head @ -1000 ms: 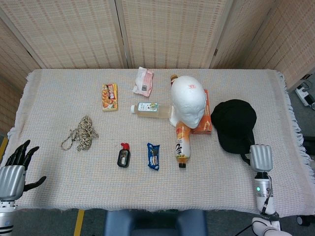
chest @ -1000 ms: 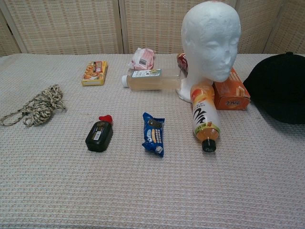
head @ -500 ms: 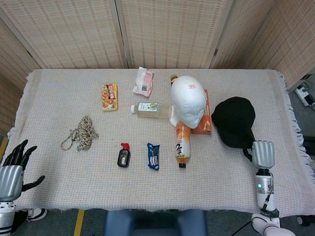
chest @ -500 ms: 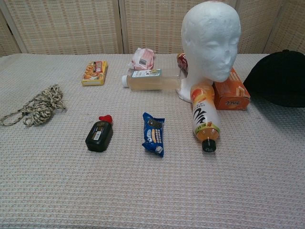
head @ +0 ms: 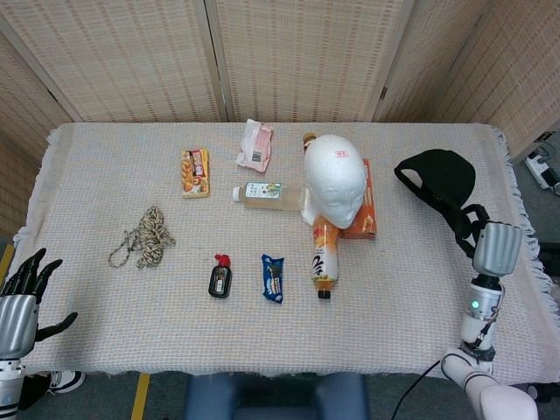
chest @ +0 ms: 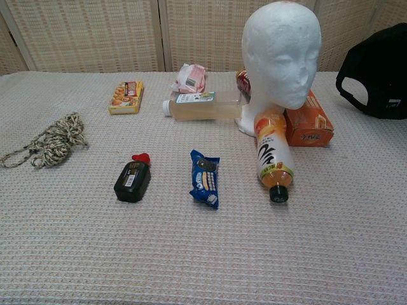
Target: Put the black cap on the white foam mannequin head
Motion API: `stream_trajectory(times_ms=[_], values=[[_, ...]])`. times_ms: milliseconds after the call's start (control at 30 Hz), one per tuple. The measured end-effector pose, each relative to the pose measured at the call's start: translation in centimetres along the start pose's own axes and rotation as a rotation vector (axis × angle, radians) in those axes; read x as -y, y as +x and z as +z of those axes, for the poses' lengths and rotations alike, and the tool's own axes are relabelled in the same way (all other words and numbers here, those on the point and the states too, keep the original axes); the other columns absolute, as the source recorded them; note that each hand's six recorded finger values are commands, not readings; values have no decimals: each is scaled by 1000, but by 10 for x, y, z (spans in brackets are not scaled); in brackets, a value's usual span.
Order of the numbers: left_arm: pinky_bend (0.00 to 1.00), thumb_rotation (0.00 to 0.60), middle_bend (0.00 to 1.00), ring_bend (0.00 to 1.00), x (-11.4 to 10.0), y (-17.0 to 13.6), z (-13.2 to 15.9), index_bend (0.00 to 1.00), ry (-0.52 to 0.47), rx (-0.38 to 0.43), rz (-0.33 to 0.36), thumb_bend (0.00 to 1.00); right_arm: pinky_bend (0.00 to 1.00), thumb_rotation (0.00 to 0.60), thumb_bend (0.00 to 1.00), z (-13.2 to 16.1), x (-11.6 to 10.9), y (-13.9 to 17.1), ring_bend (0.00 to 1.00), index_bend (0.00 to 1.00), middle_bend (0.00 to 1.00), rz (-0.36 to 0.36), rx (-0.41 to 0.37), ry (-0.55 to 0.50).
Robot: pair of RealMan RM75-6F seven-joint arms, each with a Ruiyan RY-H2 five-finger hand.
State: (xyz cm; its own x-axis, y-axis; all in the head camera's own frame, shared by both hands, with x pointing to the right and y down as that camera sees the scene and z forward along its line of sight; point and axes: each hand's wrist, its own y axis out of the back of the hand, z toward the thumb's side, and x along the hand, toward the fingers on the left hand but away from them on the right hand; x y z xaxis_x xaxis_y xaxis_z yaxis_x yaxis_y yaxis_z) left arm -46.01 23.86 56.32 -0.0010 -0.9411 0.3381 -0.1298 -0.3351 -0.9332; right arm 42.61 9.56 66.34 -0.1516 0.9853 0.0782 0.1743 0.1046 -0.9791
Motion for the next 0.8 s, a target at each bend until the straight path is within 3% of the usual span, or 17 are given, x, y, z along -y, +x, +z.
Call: stream_trajectory(times_ms=[200,367,800], values=[[239,600,62,98,1,0,1,195,0,3,-4,104,1000,600,536,18,-21,-39,1000,877,1000,-99,-36,25],[239,600,61,98,2,0,1,195,1,2,-10,105,1000,600,535,37,-28,-56,1000,876,1000,-141,-82,53],[239,600,62,98,4,2,1,195,-4,3,-13,106,1000,600,532,149,-28,-72,1000,877,1000,-207,-358,42]])
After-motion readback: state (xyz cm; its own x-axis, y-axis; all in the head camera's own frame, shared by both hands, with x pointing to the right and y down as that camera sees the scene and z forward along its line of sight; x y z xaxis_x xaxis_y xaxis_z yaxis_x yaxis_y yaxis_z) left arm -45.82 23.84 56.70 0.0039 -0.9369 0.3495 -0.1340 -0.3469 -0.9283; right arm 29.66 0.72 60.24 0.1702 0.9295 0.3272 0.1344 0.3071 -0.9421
